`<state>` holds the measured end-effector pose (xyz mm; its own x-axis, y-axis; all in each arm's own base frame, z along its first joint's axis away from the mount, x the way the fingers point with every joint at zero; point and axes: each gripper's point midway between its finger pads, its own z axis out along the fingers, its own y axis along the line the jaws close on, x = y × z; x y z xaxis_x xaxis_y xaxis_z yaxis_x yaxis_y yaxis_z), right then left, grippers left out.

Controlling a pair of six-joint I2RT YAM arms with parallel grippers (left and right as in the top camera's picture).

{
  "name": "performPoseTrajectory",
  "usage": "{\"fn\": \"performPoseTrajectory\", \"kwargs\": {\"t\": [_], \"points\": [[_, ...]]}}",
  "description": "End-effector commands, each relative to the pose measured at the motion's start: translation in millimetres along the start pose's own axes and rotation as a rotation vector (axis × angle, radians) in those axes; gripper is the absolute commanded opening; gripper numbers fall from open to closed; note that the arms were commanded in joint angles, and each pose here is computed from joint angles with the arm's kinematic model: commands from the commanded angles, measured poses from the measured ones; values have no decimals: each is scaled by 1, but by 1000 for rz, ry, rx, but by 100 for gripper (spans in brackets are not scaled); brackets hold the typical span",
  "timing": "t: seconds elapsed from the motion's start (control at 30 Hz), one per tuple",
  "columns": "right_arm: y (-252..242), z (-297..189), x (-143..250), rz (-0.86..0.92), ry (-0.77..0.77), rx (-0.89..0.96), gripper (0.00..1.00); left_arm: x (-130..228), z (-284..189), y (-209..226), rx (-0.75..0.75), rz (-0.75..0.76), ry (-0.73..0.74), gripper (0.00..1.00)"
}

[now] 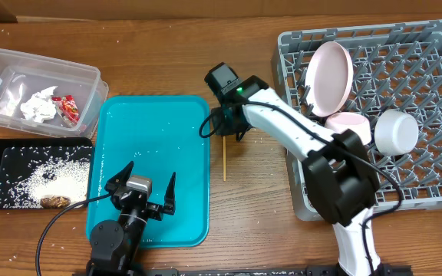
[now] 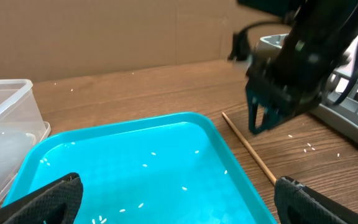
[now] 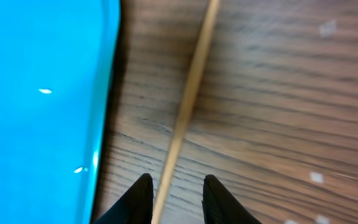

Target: Sort waste into correct bins and load items into the dishwasher

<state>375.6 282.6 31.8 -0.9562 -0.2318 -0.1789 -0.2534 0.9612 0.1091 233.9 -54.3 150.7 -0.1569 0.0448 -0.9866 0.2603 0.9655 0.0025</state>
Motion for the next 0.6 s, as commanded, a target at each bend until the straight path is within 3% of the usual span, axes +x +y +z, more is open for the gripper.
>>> {"fn": "performPoseTrajectory", "kwargs": {"t": [0.0,0.13,0.2,0.3,0.57], "points": [[9,27,19,18,75,-11,29,0,0,-3,13,-5,-5,100],[5,37,24,54,97,23,9,0,0,-3,13,-4,-5,100],[1,32,21,57,85,39,4,0,0,-3,13,-4,-5,100],[-9,13,11,65,51,79,4,0,0,-3,13,-4,-5,100],[-52,-126,-39,10,-233,81,4,0,0,-3,13,-4,-5,100]]}}
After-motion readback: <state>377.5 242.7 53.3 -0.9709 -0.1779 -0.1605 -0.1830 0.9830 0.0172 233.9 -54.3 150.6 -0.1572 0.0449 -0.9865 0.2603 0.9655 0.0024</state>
